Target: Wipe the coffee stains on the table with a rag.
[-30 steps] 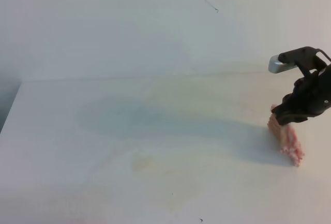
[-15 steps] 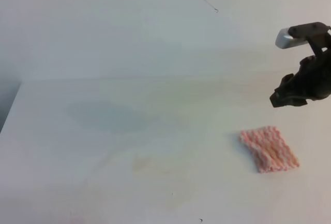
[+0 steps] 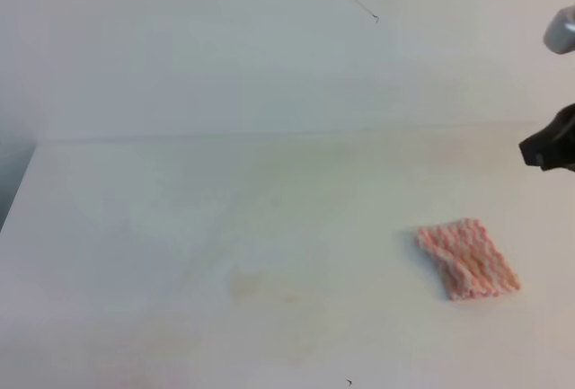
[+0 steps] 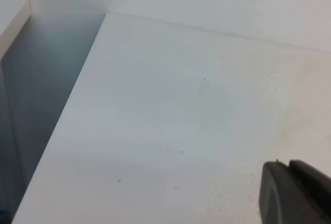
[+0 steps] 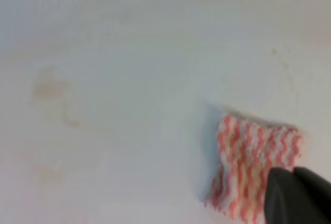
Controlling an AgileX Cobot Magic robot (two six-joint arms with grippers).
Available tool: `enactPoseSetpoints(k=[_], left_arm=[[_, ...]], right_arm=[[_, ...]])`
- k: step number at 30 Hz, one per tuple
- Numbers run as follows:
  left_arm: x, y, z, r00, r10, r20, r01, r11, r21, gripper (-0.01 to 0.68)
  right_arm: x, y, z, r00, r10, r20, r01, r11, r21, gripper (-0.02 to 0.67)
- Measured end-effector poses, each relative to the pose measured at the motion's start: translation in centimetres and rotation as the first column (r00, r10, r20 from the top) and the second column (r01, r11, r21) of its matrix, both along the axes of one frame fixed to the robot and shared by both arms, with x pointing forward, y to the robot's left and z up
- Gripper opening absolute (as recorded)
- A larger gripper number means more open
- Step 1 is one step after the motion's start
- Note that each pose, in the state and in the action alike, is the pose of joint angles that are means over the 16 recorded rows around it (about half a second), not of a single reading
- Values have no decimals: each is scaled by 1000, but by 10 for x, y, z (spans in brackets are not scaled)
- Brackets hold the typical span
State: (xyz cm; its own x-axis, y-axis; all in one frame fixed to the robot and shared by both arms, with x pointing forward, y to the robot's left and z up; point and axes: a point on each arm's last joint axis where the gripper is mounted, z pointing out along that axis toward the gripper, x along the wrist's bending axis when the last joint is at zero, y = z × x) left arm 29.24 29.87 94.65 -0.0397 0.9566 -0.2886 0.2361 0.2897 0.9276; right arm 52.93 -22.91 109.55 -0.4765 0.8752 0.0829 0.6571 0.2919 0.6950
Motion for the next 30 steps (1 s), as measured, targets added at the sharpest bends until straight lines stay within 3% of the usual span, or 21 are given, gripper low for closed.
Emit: enactPoseSetpoints(k=[13,30], left_arm=[[0,0,0,1000,0,0,0,1000,0,1],[0,0,0,1000,0,0,0,1000,0,1]], right_arm=[[-95,-16,5,989,-87,119,79,995,68,1],[-123,-19,13,990,-56,132,48,997,67,-3]])
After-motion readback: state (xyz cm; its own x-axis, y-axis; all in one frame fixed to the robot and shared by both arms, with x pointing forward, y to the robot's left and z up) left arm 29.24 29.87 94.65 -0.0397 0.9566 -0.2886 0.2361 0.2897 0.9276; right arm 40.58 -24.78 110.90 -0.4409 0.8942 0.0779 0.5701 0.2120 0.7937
